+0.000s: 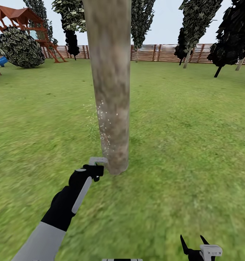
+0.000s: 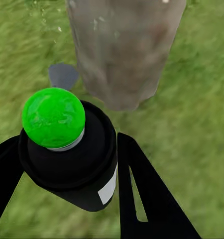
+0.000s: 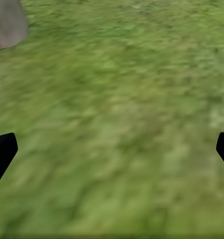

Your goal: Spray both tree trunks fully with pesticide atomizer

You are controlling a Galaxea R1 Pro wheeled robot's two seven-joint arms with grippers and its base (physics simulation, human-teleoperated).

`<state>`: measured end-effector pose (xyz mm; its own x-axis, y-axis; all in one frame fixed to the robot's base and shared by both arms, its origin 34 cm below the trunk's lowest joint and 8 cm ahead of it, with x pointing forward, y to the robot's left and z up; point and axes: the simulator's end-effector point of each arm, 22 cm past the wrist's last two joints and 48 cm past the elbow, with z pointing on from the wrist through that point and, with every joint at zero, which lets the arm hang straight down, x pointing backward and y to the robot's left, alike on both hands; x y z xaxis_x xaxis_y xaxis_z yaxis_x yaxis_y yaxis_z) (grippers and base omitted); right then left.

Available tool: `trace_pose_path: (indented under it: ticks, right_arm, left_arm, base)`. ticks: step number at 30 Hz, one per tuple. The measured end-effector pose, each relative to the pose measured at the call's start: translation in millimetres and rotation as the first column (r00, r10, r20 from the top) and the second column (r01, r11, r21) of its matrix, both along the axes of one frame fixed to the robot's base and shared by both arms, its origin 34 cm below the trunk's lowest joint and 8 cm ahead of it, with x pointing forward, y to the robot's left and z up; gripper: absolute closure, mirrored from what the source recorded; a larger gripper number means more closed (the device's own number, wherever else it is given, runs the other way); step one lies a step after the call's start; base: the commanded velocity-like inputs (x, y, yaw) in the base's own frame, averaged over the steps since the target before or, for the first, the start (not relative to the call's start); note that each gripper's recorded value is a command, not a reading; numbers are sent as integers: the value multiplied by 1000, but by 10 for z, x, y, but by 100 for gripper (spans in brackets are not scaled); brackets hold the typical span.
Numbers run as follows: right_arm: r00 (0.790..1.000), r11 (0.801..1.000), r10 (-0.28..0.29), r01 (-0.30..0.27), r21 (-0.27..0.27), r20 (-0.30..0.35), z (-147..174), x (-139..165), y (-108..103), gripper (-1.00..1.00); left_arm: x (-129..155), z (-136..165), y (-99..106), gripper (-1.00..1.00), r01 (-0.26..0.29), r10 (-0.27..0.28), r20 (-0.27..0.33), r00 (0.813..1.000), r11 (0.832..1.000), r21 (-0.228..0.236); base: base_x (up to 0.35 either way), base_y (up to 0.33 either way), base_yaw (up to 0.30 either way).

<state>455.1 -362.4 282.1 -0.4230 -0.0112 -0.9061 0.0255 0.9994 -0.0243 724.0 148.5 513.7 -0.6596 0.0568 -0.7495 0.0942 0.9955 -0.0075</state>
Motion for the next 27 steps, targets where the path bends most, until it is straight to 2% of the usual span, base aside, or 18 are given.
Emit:
trace_pose_path:
  ticks: [3,4,5,7,8,12,27]
  right_arm:
    - [1000,1000,0,0,0,0,-1,-1,1,-100]
    - [1000,1000,1,-1,1,0,-2,0,5,-100]
    - [1000,1000,0,0,1,0,-2,0,7,-100]
    - [1000,1000,0,0,2,-1,-4,-1,11,-100]
    - [1000,1000,0,0,1,-1,-4,-3,8,-100]
    - [1000,1000,0,0,1,-1,-3,-4,3,-100]
    - [1000,1000,0,0,1,-1,-3,-4,2,-100]
  left_arm:
    - [-33,-181,161,100,-35,35,-16,999,999,22]
    - [-62,-361,324,100,-90,90,16,996,995,42]
    - [-94,-470,387,100,-116,115,18,993,992,50]
    - [-312,-1063,634,100,-194,197,-20,980,975,108]
    - [-343,-1177,696,100,-221,222,2,975,969,108]
    - [-355,-1221,811,100,-282,277,60,959,953,115]
    - [-418,-1279,934,100,-301,295,61,954,942,149]
  base:
    - [0,0,0]
    - [0,0,0]
    - [0,0,0]
    - [0,0,0]
    - [0,0,0]
    - [0,-114,0]
    - [0,-271,0]
